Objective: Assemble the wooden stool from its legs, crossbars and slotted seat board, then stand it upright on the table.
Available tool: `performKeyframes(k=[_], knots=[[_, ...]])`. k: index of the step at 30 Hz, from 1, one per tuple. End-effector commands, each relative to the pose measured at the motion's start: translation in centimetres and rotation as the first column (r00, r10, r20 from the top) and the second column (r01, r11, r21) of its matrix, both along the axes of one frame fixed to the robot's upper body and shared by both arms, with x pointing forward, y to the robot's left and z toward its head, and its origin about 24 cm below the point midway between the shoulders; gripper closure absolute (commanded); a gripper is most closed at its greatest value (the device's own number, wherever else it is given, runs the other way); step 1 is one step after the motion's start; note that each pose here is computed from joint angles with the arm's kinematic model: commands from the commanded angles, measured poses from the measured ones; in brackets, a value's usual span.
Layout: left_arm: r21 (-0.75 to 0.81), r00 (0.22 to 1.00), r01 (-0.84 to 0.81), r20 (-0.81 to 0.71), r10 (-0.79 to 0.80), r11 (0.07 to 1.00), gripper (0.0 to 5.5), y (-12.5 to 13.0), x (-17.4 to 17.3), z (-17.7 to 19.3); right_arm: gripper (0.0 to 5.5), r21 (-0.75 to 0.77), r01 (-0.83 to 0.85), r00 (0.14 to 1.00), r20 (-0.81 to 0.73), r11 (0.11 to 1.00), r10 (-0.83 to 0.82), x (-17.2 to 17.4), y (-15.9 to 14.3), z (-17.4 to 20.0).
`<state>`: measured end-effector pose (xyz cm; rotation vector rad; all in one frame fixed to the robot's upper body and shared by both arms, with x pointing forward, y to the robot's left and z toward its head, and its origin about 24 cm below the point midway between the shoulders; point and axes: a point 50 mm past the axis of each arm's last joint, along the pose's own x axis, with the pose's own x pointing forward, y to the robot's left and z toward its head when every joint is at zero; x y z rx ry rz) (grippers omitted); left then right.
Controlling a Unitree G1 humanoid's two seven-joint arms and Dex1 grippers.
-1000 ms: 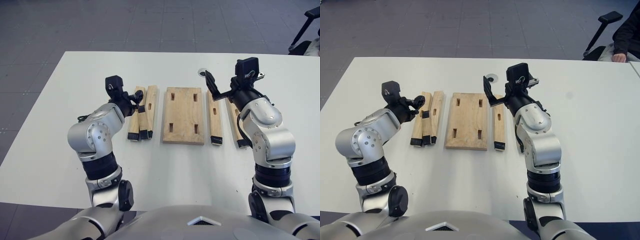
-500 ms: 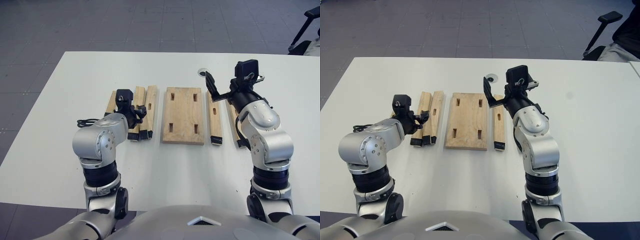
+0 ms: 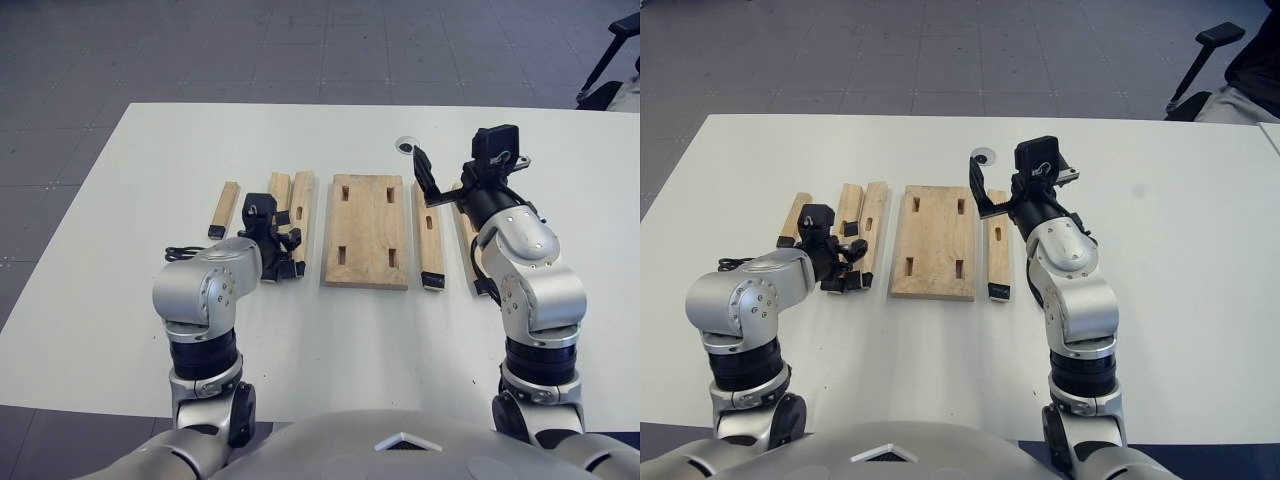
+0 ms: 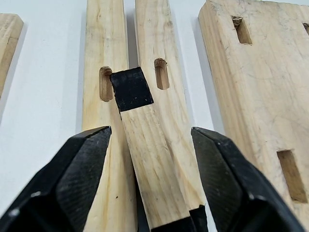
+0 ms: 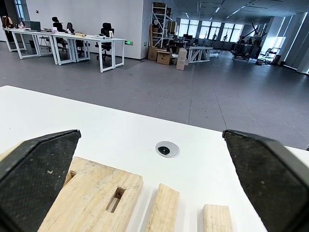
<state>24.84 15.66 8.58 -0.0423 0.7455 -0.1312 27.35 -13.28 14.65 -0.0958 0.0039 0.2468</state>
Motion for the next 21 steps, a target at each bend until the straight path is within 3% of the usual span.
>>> performKeyframes(k=[1, 10, 18, 21], knots=[[0.016, 0.999, -0.007, -0.033, 0.007, 1.000, 2.74, 0.3, -0.3, -0.5, 0.00, 0.003, 0.006, 1.000, 0.005, 1.000, -0.006, 0.0, 0.0, 0.3], [0.008, 0.999, -0.004, -0.052, 0.004, 1.000, 4.16, 0.0, -0.7, -0.8, 0.00, 0.005, 0.011, 1.000, 0.006, 1.000, -0.011, 0.0, -0.1, 0.4], [0.003, 0.999, -0.014, -0.028, 0.014, 1.000, 4.18, 0.2, -0.4, -0.2, 0.00, 0.005, 0.014, 1.000, 0.011, 1.000, -0.014, 0.2, -0.1, 0.4], [-0.011, 0.996, -0.022, 0.081, 0.022, 1.000, 4.18, 0.2, 0.8, 2.6, 0.00, 0.003, 0.016, 1.000, 0.019, 1.000, -0.016, 0.2, -0.2, 0.7]])
